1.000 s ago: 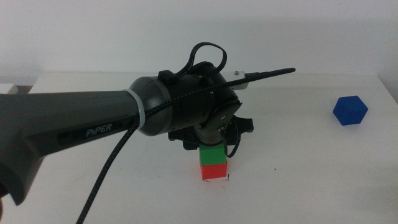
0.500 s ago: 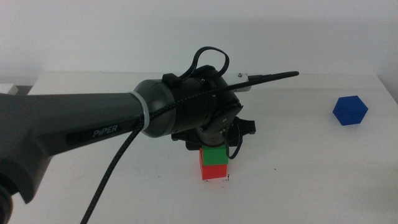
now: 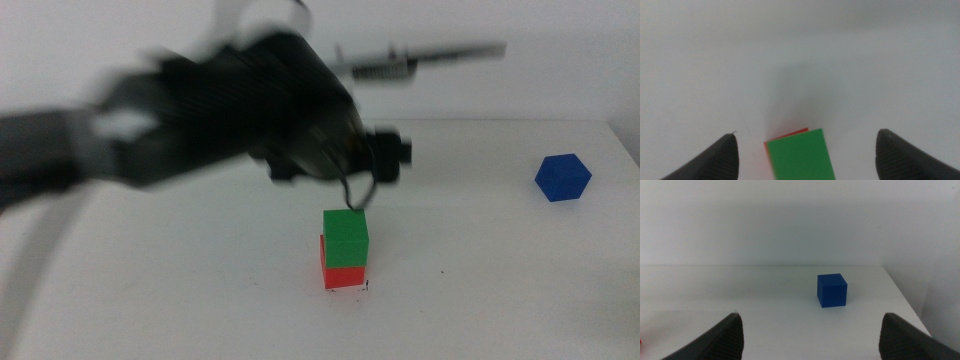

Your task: Stack red cubes first, then green, then blue cubes in a specific spot.

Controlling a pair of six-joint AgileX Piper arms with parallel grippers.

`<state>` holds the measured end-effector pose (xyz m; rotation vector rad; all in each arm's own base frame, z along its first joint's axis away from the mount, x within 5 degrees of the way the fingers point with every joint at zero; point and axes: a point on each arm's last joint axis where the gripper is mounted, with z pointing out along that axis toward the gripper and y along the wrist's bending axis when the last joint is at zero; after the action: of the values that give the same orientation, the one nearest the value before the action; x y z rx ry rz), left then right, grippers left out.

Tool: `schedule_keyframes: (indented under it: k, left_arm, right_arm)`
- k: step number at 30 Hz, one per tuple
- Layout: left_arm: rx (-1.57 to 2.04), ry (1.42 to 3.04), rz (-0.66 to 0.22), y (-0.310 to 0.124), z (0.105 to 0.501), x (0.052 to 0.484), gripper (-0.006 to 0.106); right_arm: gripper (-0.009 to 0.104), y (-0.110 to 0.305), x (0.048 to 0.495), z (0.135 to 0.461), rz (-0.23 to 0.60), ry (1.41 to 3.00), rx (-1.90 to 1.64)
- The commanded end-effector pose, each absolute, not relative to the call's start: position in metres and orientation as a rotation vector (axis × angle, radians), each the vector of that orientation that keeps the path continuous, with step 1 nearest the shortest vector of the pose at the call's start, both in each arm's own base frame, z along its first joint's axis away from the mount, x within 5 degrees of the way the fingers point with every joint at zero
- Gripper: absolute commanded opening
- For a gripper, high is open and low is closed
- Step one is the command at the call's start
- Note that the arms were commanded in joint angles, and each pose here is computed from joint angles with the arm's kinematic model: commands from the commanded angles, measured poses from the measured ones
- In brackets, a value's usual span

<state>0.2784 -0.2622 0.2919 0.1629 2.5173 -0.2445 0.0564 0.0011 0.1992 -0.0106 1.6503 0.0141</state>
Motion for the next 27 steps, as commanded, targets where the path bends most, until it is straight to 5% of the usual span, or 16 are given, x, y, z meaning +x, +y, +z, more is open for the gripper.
schedule_keyframes:
  k: [1, 5, 12, 27]
  left_arm:
    - [0.265, 2.419, -0.275, -0.234, 0.35, 0.253, 0.094]
    - [0.616, 2.332, -0.26, -0.185, 0.408, 0.197, 0.093]
    - [0.827, 2.01, -0.538, -0.1, 0.439, 0.09, 0.093]
    - [0.78, 1.929, -0.539, -0.063, 0.447, 0.059, 0.093]
  right_arm:
    - [0.093, 0.001, 0.056, 0.199, -0.003, 1.639, -0.013]
    - [0.093, 0.001, 0.056, 0.199, -0.003, 1.639, -0.013]
    - [0.093, 0.001, 0.056, 0.199, -0.003, 1.639, -0.013]
    - [0.093, 0.001, 0.056, 0.199, -0.003, 1.639, -0.013]
